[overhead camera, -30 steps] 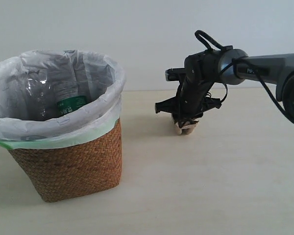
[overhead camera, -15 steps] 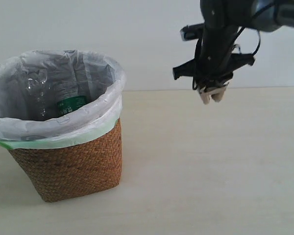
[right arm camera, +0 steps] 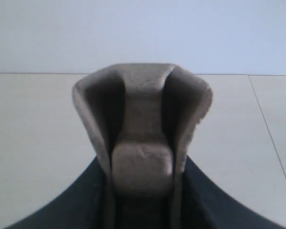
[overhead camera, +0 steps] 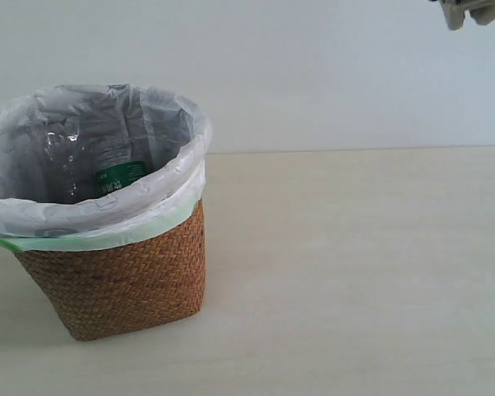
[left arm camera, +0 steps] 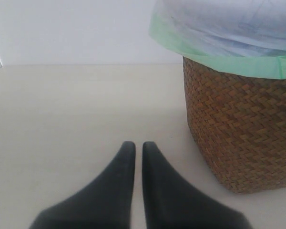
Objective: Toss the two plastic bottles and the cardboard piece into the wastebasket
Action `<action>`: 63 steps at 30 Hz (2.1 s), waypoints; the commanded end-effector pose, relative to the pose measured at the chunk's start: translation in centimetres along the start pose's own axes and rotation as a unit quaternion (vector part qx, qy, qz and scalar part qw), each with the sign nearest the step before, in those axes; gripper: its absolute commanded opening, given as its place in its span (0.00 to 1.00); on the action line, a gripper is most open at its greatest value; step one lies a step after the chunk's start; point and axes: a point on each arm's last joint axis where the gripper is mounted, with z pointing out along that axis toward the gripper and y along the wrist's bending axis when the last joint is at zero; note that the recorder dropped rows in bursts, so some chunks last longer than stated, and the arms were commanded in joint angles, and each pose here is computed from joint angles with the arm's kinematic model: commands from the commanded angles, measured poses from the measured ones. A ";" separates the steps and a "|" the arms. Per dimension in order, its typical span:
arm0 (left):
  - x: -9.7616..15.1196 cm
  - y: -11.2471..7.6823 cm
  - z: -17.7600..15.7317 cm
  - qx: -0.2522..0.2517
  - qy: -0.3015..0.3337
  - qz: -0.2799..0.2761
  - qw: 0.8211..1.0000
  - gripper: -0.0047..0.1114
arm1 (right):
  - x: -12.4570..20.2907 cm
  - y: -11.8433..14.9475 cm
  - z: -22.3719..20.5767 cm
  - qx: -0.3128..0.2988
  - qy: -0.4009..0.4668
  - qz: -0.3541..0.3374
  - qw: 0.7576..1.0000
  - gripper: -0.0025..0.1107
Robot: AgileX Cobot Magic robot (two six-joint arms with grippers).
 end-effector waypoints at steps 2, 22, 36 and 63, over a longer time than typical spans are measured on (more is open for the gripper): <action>0.1 -0.1 0.0 0.004 0.000 -0.002 1.000 0.08 | 0.1 0.1 -0.7 -0.035 0.009 0.026 0.999 0.02; 0.1 -0.1 0.0 0.004 0.001 -0.002 1.000 0.08 | 2.0 13.0 -4.9 -0.554 0.088 0.052 0.826 0.87; 0.1 -0.1 0.0 0.004 0.001 -0.002 1.000 0.08 | 3.5 10.8 -2.8 -0.405 0.106 -0.086 0.904 0.02; 0.1 -0.1 0.0 0.004 0.001 -0.002 1.000 0.08 | 14.5 -3.0 -13.0 -0.322 -0.212 -0.034 0.922 0.02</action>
